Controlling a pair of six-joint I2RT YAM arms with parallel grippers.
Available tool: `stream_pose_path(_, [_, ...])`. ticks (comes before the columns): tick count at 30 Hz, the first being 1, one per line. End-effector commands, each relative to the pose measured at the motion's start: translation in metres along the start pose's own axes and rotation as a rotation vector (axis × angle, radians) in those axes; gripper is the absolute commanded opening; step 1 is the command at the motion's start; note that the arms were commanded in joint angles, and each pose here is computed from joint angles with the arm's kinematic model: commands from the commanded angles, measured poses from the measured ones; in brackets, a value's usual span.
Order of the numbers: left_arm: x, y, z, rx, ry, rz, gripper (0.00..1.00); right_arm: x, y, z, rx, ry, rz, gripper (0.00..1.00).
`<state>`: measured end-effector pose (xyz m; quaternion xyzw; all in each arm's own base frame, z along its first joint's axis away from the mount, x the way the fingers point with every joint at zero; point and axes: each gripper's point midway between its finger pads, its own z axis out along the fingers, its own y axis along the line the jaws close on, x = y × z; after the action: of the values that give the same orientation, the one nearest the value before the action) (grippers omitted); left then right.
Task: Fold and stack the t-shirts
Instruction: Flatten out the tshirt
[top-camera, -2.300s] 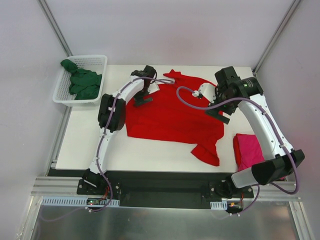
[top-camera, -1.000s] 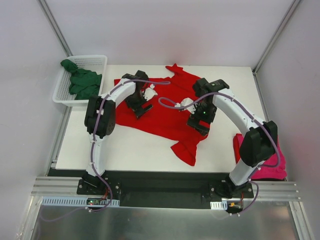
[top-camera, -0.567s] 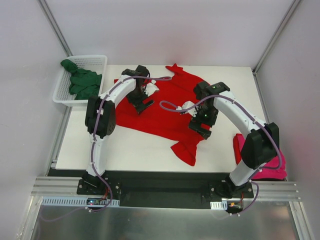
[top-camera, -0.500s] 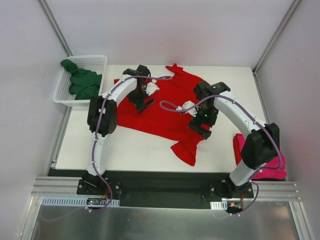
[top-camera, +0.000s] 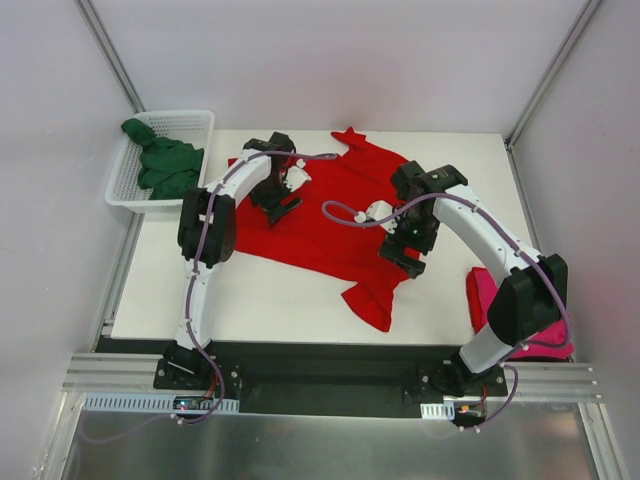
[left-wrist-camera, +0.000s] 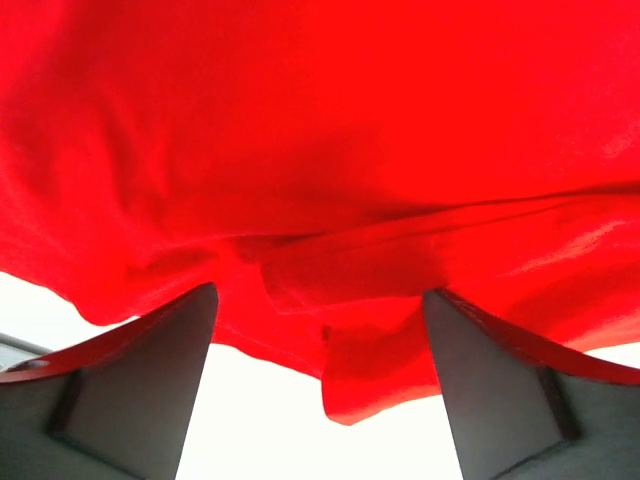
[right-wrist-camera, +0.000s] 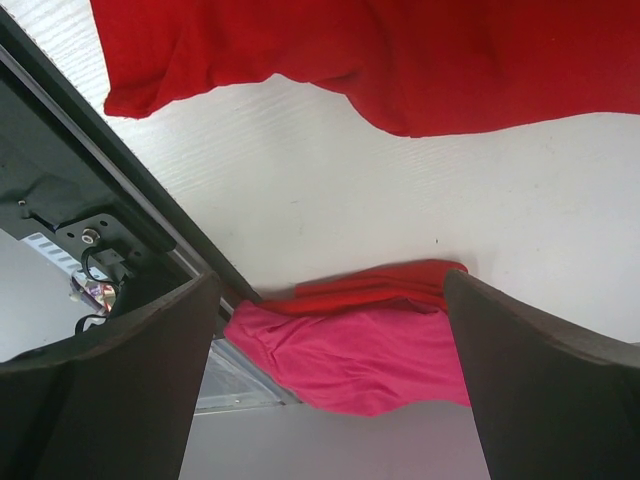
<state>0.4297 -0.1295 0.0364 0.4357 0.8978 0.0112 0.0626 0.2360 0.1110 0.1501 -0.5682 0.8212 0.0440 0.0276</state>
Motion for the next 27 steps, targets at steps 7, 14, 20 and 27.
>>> stream_pose_path(7, [0.001,-0.007,-0.011,0.031,-0.015,-0.035,0.65,0.004,0.006,-0.009,-0.012,0.005,-0.004,0.98])
stream_pose_path(14, [0.005,-0.017,-0.008,0.069,-0.004,-0.038,0.60,0.004,0.006,-0.009,-0.013,0.004,-0.003,0.98])
stream_pose_path(20, [0.011,-0.024,-0.011,0.090,0.014,-0.040,0.00,0.004,0.007,-0.010,-0.015,0.003,-0.004,0.98])
stream_pose_path(27, [0.013,-0.023,-0.062,-0.004,-0.046,-0.040,0.00,0.010,0.006,-0.005,-0.009,0.026,-0.009,0.98])
